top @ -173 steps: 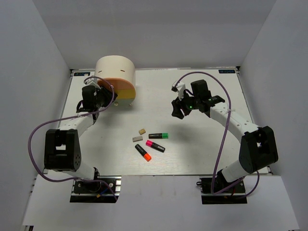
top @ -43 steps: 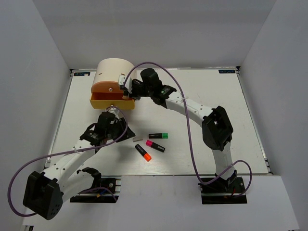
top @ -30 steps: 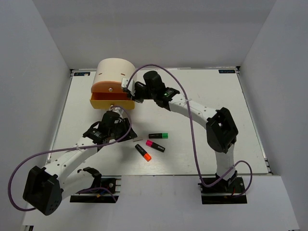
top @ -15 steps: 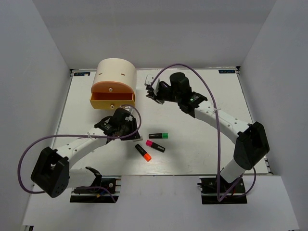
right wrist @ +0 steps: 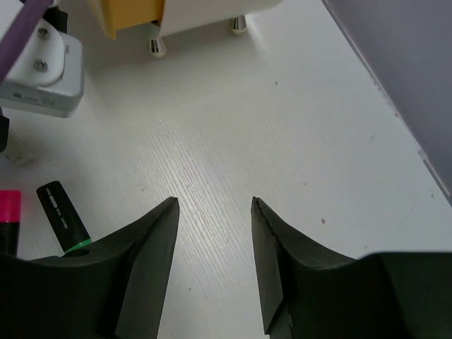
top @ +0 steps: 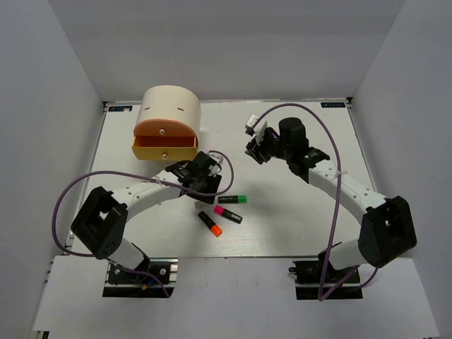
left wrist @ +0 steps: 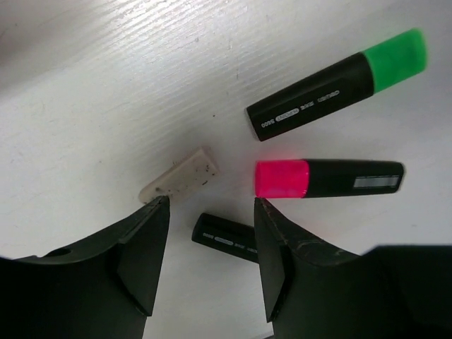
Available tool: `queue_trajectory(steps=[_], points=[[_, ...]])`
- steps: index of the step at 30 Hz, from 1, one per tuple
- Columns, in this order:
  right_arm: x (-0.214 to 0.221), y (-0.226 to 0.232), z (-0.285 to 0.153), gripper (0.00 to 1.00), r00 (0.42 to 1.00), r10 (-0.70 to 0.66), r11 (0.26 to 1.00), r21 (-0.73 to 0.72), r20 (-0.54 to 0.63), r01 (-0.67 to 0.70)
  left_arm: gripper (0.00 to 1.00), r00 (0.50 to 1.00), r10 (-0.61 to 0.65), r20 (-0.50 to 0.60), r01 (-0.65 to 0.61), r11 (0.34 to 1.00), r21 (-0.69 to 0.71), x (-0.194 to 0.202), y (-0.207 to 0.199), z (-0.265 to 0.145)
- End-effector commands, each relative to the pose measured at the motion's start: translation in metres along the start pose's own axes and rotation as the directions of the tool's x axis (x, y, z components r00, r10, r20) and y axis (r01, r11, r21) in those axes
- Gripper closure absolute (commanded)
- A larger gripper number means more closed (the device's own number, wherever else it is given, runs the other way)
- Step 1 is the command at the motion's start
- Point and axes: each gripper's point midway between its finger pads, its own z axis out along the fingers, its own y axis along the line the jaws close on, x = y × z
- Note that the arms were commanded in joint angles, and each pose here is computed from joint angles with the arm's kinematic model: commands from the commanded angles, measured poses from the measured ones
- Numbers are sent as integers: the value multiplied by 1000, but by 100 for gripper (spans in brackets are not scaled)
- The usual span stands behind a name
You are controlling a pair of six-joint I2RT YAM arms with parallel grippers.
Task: Sort the stationery into containers
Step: Pick up the stationery from the center of the board, then place the stationery in the drawer.
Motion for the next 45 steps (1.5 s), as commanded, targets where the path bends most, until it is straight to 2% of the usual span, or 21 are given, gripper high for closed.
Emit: queue_trajectory(steps=[1, 6, 16, 18, 22, 23, 26, 29, 31, 32, 34, 36, 40, 41, 44, 45], points=[[-2, -7, -11, 48, 999, 26, 999, 34, 27, -27, 38, 992, 125, -23, -127, 989, -75, -5, 5, 0], [9, -7, -17, 47, 998, 54, 998, 36, 15, -55, 37, 980, 184, -79, -194, 969, -154, 1, 15, 12], [27, -2, -24, 47, 995, 97, 995, 27, -3, -97, 37, 964, 227, -140, -250, 952, -176, 13, 20, 40], [28, -3, -26, 47, 995, 100, 995, 29, -1, -100, 40, 962, 236, -137, -258, 950, -174, 13, 20, 42], [28, -1, -28, 47, 995, 103, 994, 22, 3, -103, 62, 963, 235, -130, -253, 957, -145, 13, 15, 43], [30, -1, -27, 47, 994, 108, 994, 22, -1, -108, 69, 967, 234, -105, -247, 960, -131, 7, 11, 41], [32, -1, -29, 47, 994, 109, 994, 23, -5, -109, 77, 983, 184, 3, -183, 980, -78, -7, -3, 26], [37, 2, -31, 47, 994, 105, 994, 23, -11, -105, 81, 984, 97, 152, -96, 995, -15, -35, -19, -4], [42, 2, -31, 47, 994, 107, 994, 29, -21, -107, 84, 972, -11, 235, 8, 1000, 13, -54, -20, -22], [47, 4, -31, 46, 994, 109, 994, 33, -30, -108, 84, 945, -56, 323, 49, 998, 30, -72, -19, -40], [53, 6, -31, 44, 993, 112, 993, 28, -38, -111, 84, 893, -148, 425, 143, 989, 42, -93, -16, -61], [56, 8, -32, 44, 993, 112, 993, 27, -45, -111, 84, 815, -218, 537, 224, 973, 55, -117, -6, -88], [62, 11, -32, 44, 992, 115, 993, 26, -54, -113, 86, 645, -392, 656, 418, 900, 126, -148, 14, -126], [63, 11, -33, 44, 992, 113, 993, 27, -54, -112, 89, 611, -418, 672, 442, 885, 149, -153, 15, -132], [65, 13, -34, 44, 992, 113, 993, 27, -54, -112, 91, 432, -520, 736, 588, 782, 207, -163, 45, -156], [64, 14, -34, 44, 992, 116, 993, 24, -51, -115, 91, 396, -543, 741, 616, 755, 224, -161, 49, -158]])
